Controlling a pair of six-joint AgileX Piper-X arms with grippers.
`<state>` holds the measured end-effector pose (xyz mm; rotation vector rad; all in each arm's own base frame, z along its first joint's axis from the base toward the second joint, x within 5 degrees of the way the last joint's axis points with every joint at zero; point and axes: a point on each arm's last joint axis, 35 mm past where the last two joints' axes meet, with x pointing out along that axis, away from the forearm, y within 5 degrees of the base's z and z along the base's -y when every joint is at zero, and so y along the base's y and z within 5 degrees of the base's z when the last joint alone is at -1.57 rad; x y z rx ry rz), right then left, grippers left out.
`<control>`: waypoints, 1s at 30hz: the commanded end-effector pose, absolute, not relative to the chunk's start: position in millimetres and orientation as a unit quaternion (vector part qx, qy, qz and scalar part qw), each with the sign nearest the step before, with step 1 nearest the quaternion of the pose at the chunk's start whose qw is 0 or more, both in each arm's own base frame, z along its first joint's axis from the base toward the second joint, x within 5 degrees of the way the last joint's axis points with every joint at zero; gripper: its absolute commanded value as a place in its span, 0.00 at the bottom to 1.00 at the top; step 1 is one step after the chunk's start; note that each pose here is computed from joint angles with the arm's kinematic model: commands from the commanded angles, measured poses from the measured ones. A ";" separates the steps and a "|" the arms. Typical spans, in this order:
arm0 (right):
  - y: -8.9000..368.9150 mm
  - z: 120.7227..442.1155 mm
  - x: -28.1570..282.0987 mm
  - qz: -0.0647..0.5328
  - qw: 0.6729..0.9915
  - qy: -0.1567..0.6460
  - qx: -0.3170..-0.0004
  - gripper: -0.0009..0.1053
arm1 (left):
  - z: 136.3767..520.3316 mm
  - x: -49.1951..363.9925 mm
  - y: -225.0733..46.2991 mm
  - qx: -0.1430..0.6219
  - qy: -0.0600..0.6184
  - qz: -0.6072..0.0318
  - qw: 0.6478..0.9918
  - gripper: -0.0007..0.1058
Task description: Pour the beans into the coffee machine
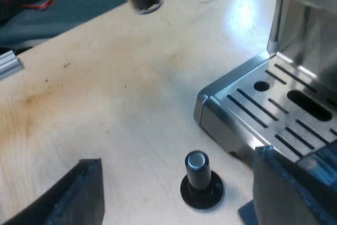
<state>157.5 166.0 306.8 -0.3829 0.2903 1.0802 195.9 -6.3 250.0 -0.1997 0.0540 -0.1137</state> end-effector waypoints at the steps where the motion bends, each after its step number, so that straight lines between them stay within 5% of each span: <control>1: 168.2 317.6 159.5 0.508 0.838 0.097 -0.176 0.59 | 262.9 182.9 -6.6 -0.101 0.013 -0.062 0.993 0.26; 15: 172.5 355.5 165.6 0.475 0.868 -0.067 -0.127 0.59 | 308.0 135.5 -6.2 -0.079 -0.002 -0.067 0.995 0.26; 20: 170.3 369.0 167.3 0.434 0.890 -0.108 -0.086 0.59 | 337.5 129.8 -6.5 -0.060 -0.005 -0.073 0.995 0.26; 30: 161.4 387.9 170.3 0.310 0.933 -0.173 -0.057 0.59 | 374.1 117.8 -6.4 -0.055 -0.005 -0.073 0.996 0.26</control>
